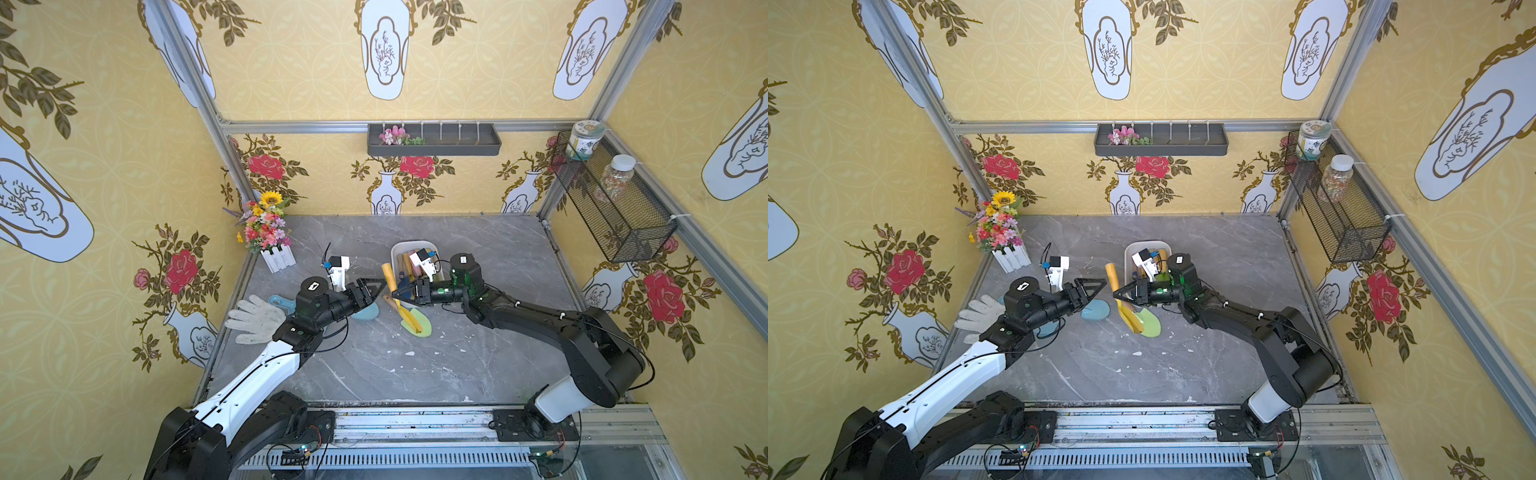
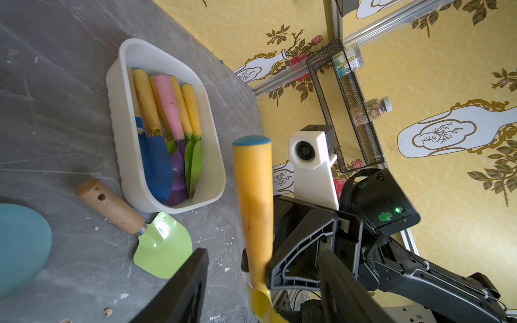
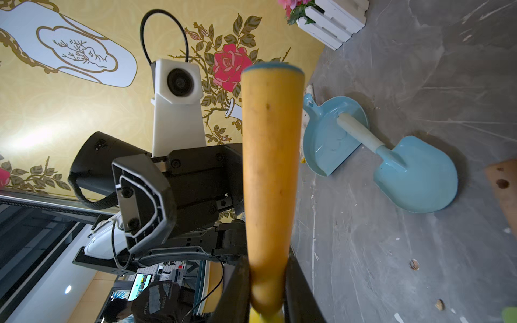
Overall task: Put the shovel into the storage box
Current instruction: Pick up the shovel from the center of the board.
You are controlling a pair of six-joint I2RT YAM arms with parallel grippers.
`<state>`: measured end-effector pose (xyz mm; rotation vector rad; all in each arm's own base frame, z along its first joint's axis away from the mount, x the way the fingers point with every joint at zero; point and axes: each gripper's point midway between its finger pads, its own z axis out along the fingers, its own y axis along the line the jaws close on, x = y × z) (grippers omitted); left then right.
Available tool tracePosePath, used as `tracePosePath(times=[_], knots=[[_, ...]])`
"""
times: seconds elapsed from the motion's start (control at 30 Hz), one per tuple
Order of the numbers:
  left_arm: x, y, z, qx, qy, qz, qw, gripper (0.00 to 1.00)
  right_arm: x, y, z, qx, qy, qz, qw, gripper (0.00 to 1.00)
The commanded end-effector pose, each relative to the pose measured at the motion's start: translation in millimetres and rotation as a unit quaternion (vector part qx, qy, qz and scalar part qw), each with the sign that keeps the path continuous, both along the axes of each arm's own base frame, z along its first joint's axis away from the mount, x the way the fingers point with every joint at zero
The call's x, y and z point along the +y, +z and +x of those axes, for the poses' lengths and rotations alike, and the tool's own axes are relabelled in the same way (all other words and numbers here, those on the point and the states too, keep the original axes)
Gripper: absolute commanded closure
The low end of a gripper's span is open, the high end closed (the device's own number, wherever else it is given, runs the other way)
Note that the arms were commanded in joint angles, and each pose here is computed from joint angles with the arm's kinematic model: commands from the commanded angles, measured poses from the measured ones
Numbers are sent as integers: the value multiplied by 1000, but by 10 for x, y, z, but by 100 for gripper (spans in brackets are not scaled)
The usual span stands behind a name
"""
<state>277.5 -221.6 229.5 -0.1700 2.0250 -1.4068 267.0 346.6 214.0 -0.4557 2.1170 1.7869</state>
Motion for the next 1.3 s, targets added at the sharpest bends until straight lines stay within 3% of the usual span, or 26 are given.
tracePosePath(times=[0.0,0.2,0.57,0.8,0.93,1.03,1.1,1.27], knots=[[-26,107,34,-25,-4,-7,1000,35,52,243,-59,-30,18,37,999,83],[-40,135,57,-30,-4,-10,1000,39,72,345,-108,-27,32,73,996,83],[-224,197,-41,-39,-42,-20,998,50,96,304,-130,-24,40,76,996,82],[-247,196,-46,-40,-46,-22,998,63,100,293,-138,-23,42,77,996,82],[-246,204,-52,-42,-46,-23,998,75,103,283,-140,-22,44,76,996,82],[-240,230,-55,-46,-45,-24,998,85,91,244,-119,-18,39,73,996,76],[-231,239,-42,-48,-40,-23,998,87,65,198,-86,-12,31,68,997,67],[-190,187,55,-29,-16,1,999,91,-122,54,46,5,-7,40,999,59]])
